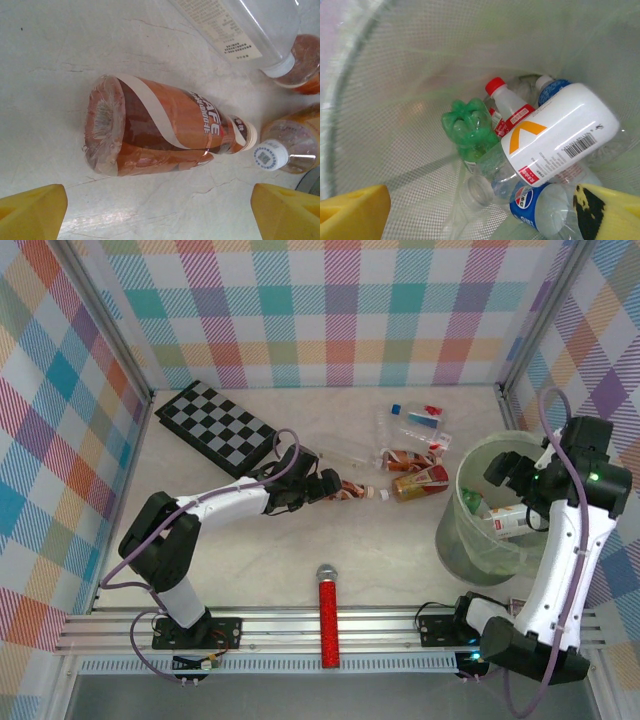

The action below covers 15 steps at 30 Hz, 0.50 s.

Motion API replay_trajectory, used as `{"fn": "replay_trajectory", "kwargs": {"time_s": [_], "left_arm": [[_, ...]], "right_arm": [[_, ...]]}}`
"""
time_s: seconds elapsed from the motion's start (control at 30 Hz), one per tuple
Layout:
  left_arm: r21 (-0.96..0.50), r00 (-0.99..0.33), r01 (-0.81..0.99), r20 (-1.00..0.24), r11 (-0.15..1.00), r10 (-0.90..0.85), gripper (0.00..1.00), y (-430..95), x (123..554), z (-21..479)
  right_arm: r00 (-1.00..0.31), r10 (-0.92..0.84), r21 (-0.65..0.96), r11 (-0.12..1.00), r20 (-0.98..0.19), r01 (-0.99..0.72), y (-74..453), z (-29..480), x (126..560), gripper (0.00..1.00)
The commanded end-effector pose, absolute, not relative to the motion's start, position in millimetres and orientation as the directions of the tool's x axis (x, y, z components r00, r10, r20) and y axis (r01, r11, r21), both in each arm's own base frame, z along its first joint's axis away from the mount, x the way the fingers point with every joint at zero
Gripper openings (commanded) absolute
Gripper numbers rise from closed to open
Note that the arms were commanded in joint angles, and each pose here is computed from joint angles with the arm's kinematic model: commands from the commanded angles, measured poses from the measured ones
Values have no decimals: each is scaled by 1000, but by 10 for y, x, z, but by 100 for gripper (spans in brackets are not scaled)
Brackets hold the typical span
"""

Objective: Put the plastic bottles in the bin

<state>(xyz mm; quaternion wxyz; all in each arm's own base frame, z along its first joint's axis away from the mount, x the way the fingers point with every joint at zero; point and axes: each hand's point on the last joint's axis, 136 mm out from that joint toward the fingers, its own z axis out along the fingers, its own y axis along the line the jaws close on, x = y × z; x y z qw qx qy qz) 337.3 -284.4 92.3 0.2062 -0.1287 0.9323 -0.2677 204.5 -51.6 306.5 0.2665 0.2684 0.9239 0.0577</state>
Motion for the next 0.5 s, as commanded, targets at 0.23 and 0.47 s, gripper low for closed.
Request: {"fn": "replay_trajectory", "kwargs": {"time_s": [0.23, 0.47], "left_arm": [[-714, -776, -349, -143, 607, -615, 98, -3037, 3516, 845], [-714, -709, -466, -52, 523, -703, 98, -3000, 3468, 620]], "right_arm": [[-673, 495, 417, 861, -550, 292, -107, 3515, 1940, 93], [-677, 483, 414, 867, -555, 278, -96, 3497, 1943, 93]]}}
